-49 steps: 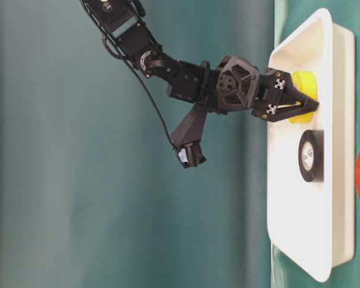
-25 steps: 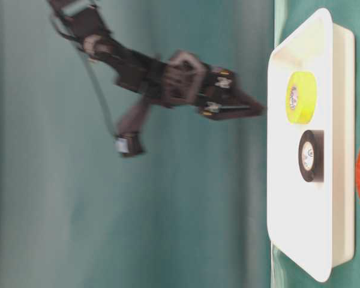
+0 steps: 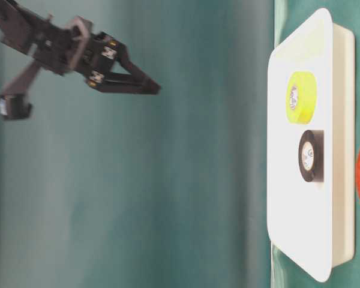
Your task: Pick up the tape from a random location and place it into the white case.
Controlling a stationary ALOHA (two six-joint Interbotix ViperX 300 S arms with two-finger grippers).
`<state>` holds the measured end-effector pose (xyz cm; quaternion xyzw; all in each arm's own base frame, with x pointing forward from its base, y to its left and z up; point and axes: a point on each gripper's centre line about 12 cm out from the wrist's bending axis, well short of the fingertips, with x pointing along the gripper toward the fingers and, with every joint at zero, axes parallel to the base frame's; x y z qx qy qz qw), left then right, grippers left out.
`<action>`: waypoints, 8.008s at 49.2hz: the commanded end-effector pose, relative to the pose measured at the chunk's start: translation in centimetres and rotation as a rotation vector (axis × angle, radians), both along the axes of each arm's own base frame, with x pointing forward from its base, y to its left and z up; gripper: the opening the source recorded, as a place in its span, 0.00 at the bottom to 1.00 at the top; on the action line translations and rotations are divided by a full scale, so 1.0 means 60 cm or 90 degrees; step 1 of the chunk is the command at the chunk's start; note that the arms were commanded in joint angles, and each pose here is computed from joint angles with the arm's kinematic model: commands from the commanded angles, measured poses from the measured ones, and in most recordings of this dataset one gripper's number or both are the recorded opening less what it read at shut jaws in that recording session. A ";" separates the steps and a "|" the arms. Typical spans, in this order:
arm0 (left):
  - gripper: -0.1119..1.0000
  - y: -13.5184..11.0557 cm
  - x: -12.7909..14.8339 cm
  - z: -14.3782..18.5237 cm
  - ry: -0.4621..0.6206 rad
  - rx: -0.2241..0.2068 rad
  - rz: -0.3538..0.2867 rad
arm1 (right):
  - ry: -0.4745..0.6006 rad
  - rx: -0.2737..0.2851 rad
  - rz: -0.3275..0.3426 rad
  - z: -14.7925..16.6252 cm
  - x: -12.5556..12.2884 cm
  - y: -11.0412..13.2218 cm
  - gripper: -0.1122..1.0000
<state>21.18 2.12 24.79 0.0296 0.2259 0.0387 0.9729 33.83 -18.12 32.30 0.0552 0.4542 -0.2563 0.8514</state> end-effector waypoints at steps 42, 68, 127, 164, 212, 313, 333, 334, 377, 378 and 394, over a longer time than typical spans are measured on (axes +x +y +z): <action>0.94 0.005 0.004 0.008 -0.011 -0.001 0.009 | -0.032 -0.019 0.001 0.038 -0.008 0.004 0.91; 0.94 0.005 0.004 0.009 -0.012 -0.001 0.009 | -0.031 -0.008 0.041 0.032 0.009 0.044 0.90; 0.94 0.005 0.000 0.013 -0.019 -0.001 0.010 | -0.274 0.017 0.176 -0.020 -0.171 0.233 0.90; 0.94 0.005 -0.001 0.012 -0.020 -0.002 0.010 | -0.342 0.051 0.194 -0.172 -0.209 0.255 0.88; 0.94 -0.083 0.020 0.013 -0.044 -0.034 -0.130 | -0.355 0.047 0.196 -0.156 -0.205 0.255 0.88; 0.94 -0.053 0.341 0.050 0.236 -0.018 -0.075 | -0.337 0.049 0.194 -0.161 -0.206 0.255 0.88; 0.94 -0.049 0.358 0.055 0.349 -0.017 -0.072 | -0.335 0.049 0.194 -0.162 -0.205 0.255 0.88; 0.94 -0.049 0.358 0.054 0.349 -0.017 -0.072 | -0.336 0.048 0.195 -0.161 -0.206 0.255 0.88; 0.94 -0.048 0.353 0.031 0.352 -0.017 -0.071 | -0.331 0.049 0.193 -0.162 -0.206 0.254 0.88; 0.94 -0.046 0.353 0.027 0.353 -0.017 -0.070 | -0.333 0.048 0.194 -0.161 -0.206 0.254 0.88; 0.94 -0.046 0.355 -0.034 0.351 -0.018 -0.069 | -0.333 0.048 0.194 -0.161 -0.205 0.254 0.88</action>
